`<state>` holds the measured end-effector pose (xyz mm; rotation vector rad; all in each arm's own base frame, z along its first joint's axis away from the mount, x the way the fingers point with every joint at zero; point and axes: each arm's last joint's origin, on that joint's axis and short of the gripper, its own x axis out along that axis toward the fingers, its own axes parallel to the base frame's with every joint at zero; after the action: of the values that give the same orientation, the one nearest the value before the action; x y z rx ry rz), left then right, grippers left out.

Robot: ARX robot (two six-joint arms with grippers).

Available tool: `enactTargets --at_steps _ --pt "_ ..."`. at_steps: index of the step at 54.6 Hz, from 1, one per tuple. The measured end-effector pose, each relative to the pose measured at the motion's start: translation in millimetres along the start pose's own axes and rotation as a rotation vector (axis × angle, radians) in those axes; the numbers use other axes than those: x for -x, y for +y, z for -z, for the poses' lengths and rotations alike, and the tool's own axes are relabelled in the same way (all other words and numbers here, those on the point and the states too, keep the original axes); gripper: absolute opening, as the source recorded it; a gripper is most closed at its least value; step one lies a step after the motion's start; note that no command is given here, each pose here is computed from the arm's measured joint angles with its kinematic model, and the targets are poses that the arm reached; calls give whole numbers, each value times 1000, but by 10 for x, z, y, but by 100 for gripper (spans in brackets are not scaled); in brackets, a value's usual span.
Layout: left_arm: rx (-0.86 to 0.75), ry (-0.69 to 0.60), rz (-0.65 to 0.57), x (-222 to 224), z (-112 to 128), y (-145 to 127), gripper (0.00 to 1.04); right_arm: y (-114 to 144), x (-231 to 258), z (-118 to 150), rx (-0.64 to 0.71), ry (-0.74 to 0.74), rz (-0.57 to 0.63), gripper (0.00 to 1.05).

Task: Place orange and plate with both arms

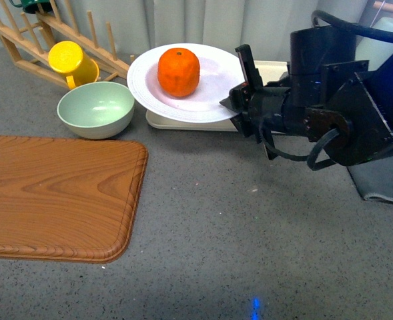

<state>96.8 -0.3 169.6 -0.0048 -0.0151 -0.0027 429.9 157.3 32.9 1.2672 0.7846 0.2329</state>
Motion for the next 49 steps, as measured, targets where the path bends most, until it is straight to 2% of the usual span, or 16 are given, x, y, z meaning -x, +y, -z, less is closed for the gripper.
enactTargets --at_steps 7,26,49 --pt "0 0 0 0 -1 0 98 18 -125 30 -40 -38 3 4" --pt "0 0 0 0 0 0 98 -156 -236 39 -134 -166 48 4" --pt "0 0 -1 0 -1 0 98 -144 -380 77 -142 -175 89 6"
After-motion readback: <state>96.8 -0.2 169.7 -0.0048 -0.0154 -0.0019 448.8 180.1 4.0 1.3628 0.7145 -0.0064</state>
